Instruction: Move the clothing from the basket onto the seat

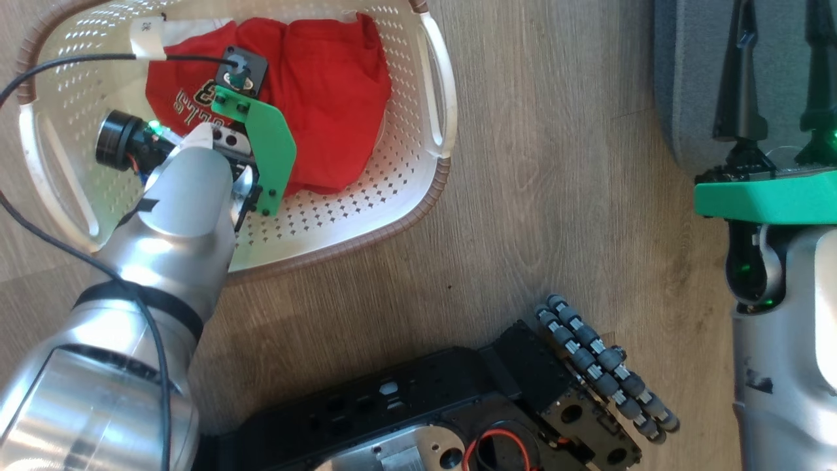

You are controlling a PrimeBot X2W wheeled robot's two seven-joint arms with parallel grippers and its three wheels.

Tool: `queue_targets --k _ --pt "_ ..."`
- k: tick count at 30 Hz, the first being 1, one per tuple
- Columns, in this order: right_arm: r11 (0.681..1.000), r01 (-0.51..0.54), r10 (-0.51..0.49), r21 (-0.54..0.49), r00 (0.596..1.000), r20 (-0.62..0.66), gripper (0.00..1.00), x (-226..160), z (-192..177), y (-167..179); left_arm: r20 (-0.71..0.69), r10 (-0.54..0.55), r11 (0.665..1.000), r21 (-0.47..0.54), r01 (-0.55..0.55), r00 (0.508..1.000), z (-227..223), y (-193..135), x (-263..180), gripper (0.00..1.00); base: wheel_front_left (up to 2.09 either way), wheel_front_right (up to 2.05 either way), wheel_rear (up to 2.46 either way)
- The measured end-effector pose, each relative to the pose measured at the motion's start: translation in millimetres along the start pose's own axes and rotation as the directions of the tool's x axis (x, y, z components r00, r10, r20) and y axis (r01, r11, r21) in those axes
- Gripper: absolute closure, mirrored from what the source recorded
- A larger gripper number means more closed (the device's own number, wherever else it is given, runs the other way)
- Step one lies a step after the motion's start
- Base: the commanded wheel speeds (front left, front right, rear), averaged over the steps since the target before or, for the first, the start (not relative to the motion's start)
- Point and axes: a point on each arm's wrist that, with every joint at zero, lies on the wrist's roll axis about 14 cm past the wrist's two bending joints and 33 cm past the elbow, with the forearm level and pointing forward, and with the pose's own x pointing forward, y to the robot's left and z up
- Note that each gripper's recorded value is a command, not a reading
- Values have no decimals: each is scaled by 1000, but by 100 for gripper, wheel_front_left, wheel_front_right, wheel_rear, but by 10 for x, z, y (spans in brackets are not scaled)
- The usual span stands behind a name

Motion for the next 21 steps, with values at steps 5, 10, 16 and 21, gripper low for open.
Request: queue_targets --k 5,10,16,21 --pt "1000 4 -4 2 1000 3 0 3 10 -11 -19 -27 1000 13 27 999 -83 -61 -8 100 0 0 0" --pt "1000 0 0 16 1000 15 0 18 48 9 62 -50 998 -32 52 997 90 -85 -48 100 0 0 0" --pt "999 -16 14 39 999 51 0 70 186 77 283 -61 983 -148 107 957 590 -56 -284 100 0 0 0" --pt "998 -28 23 50 996 87 0 50 366 133 439 -23 964 -230 137 898 822 1 -666 100 0 0 0"
